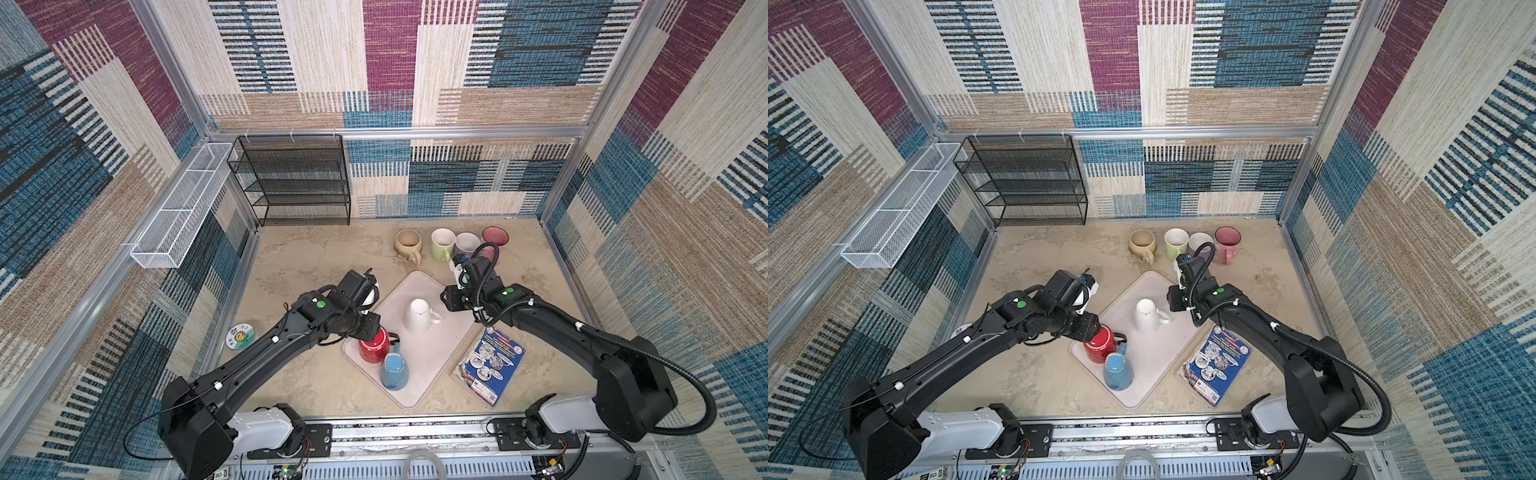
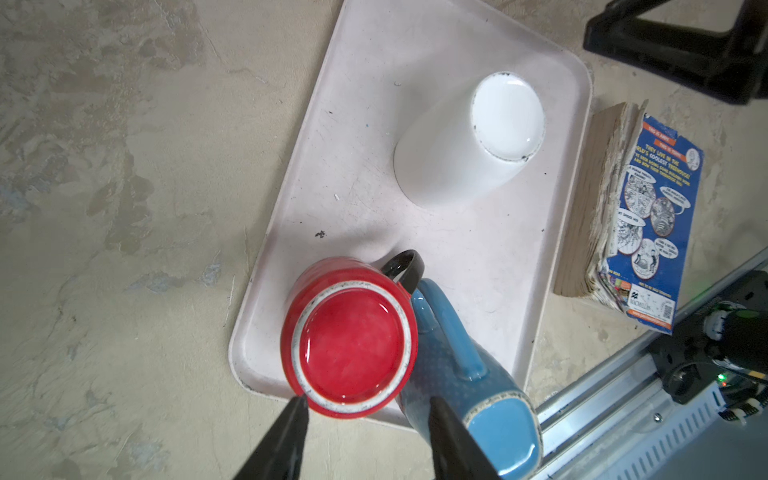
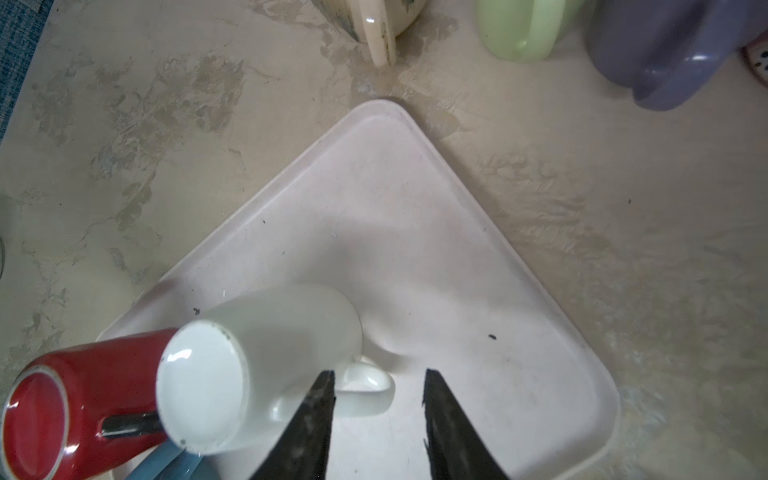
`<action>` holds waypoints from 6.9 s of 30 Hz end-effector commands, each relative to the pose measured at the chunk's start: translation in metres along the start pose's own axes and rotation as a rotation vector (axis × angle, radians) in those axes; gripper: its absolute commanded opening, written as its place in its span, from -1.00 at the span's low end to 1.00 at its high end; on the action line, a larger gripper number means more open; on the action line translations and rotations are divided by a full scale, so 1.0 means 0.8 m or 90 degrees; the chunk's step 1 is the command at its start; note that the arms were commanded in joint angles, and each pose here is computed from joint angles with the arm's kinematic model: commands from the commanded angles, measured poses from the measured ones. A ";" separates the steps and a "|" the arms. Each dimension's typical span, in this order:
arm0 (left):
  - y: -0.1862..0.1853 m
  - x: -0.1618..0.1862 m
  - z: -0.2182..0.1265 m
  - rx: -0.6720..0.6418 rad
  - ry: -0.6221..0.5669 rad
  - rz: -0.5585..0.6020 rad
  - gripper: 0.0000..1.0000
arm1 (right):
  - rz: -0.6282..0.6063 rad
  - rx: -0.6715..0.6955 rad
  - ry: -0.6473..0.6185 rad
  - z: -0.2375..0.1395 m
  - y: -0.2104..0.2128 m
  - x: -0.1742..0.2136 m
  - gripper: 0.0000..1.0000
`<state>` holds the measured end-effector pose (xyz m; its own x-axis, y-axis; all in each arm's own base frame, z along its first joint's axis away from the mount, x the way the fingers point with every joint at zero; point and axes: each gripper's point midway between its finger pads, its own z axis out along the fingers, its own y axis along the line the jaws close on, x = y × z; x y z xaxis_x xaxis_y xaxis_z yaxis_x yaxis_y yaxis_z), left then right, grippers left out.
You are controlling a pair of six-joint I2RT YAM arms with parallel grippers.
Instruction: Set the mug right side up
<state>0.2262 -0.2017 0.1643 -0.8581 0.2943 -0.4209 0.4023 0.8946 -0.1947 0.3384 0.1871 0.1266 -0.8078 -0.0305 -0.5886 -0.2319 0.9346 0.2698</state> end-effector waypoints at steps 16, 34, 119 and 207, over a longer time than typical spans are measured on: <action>-0.006 -0.006 0.007 0.011 0.000 0.010 0.03 | 0.005 -0.036 0.025 0.039 0.005 0.016 -0.30; -0.008 -0.007 0.007 0.012 -0.006 0.003 0.03 | -0.036 -0.087 0.071 0.023 0.060 0.089 -0.31; -0.062 -0.074 0.162 -0.195 0.040 0.012 -0.10 | 0.046 -0.133 -0.055 -0.013 0.037 0.078 -0.13; -0.099 -0.098 0.022 0.045 -0.163 0.040 -1.00 | -0.008 -0.342 -0.253 -0.111 0.091 0.038 0.46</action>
<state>0.2616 -0.2903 0.1766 -0.7763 0.2698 -0.5697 0.4343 0.8839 -0.1733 0.2518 0.2129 0.1725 -0.6057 0.1511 -0.7812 -0.4939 0.6983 0.5181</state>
